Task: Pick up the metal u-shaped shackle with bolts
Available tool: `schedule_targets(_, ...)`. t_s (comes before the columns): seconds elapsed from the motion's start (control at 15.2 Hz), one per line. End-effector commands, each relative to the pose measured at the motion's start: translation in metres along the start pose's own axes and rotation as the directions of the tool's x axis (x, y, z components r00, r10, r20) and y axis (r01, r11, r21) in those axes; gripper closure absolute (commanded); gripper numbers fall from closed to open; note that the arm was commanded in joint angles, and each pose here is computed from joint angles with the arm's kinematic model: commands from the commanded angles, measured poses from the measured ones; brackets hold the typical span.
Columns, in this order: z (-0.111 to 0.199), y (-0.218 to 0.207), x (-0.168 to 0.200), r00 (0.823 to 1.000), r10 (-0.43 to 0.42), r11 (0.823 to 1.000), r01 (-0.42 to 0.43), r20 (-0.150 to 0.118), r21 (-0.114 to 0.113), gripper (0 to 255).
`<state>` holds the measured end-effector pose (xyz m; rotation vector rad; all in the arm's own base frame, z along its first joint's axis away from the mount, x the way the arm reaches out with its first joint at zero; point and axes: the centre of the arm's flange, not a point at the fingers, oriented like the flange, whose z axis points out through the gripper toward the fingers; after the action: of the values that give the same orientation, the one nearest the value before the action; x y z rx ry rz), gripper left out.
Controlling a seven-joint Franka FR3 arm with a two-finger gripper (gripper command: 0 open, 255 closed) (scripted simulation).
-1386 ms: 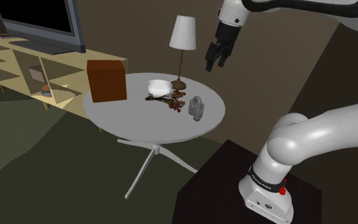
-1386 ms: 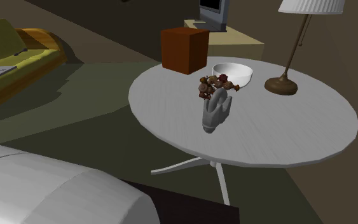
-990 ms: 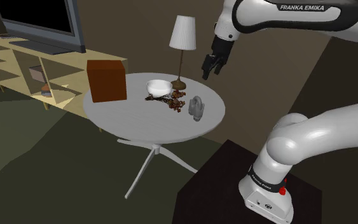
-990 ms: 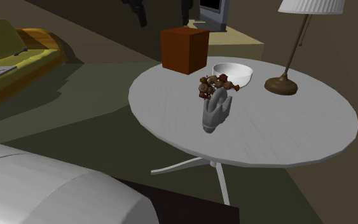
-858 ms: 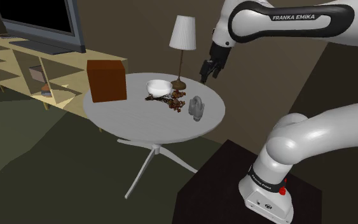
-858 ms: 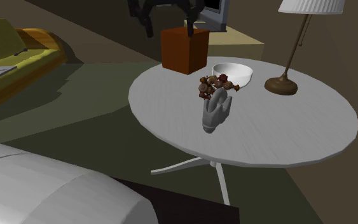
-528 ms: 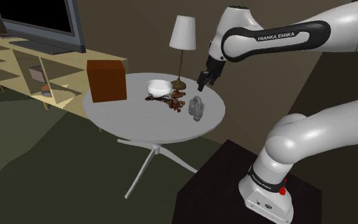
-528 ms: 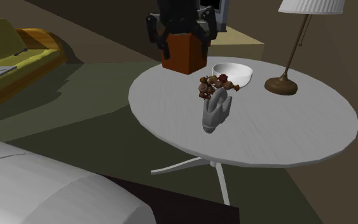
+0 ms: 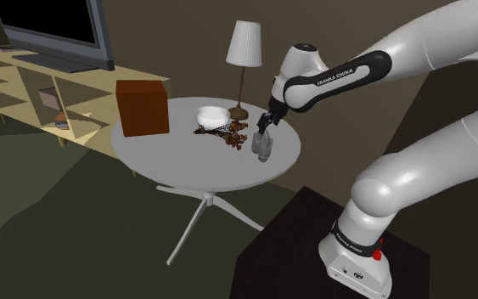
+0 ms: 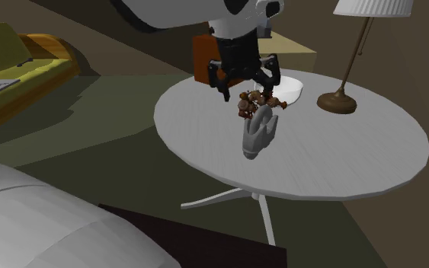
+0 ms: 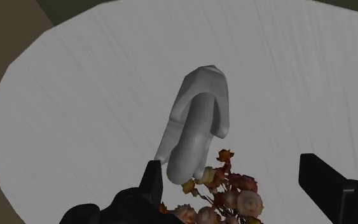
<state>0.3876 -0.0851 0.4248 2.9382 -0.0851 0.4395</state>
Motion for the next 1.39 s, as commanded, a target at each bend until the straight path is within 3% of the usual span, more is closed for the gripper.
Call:
schedule_targets(0.0, 0.024, 0.009, 0.003, 1.0, 0.003, 1.0, -0.003, -0.021, -0.013, 0)
schedule_targets(0.13, 0.048, 0.017, 0.007, 0.999, 0.006, 1.0, -0.007, -0.037, -0.026, 0)
schedule_targets(0.79, 0.087, 0.011, -0.005, 0.999, 0.006, 1.0, -0.007, -0.037, -0.027, 0)
schedule_targets(0.86, 0.087, 0.011, -0.005, 0.999, 0.006, 1.0, -0.007, -0.037, -0.027, 255)
schedule_targets(1.32, 0.086, 0.012, -0.005, 0.999, 0.006, 1.0, -0.007, -0.037, -0.027, 255)
